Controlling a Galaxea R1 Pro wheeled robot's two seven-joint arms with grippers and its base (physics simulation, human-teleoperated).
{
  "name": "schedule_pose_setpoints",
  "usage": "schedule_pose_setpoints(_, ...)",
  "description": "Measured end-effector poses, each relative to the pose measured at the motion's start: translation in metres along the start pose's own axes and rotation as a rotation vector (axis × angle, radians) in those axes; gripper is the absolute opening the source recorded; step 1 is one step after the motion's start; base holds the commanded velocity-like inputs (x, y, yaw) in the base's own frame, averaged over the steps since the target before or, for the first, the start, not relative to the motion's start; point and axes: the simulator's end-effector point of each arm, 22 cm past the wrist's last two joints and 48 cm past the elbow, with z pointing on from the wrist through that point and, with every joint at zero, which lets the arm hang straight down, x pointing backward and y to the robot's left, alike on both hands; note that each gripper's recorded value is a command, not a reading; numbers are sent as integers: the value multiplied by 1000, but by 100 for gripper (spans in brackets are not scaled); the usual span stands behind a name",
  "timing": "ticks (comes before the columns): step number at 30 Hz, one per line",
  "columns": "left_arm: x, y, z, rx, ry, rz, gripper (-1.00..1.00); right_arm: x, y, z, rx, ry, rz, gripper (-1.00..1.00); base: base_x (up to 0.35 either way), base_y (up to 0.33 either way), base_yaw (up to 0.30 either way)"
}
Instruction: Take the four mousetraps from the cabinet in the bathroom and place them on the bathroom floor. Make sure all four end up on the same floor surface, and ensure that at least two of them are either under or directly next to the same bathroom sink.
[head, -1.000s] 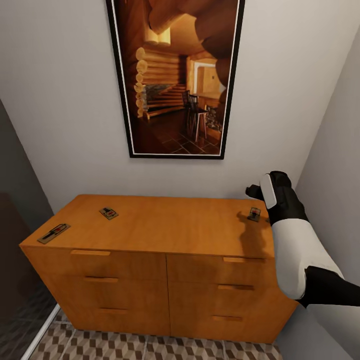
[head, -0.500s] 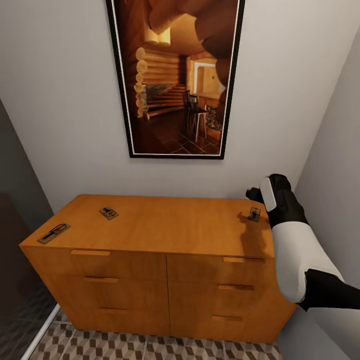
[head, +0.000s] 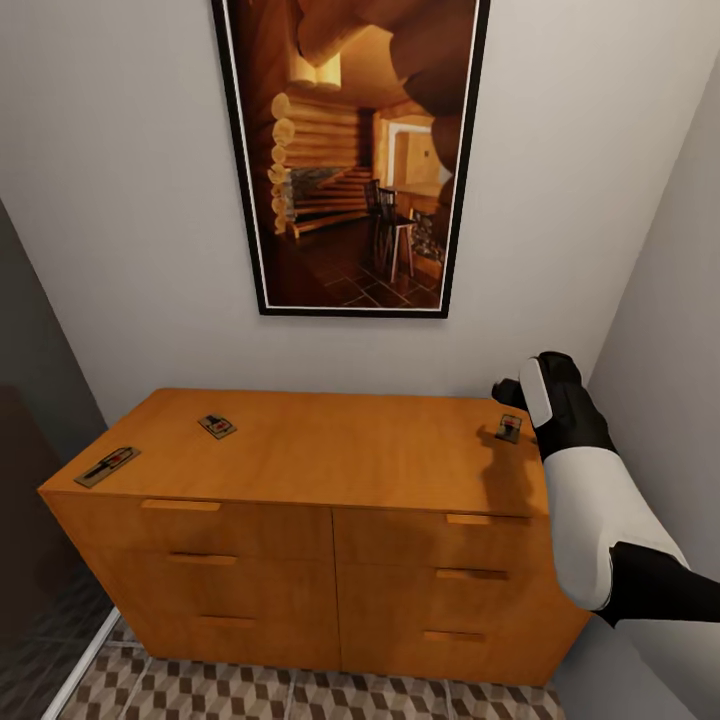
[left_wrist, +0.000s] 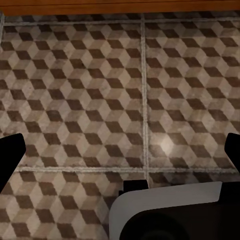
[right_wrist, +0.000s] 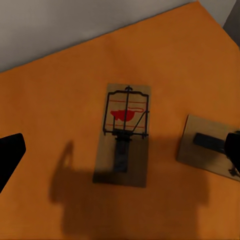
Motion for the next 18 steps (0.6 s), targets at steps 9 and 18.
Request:
schedule_pose_setpoints(9, 4, 0, -1, 1, 13, 0, 100, 6, 0, 8, 5, 12, -4, 100, 0, 0, 0)
schedule_pose_setpoints(18, 9, -1, -3, 2, 27, 0, 100, 12, 0, 16, 10, 25, -7, 100, 0, 0, 0)
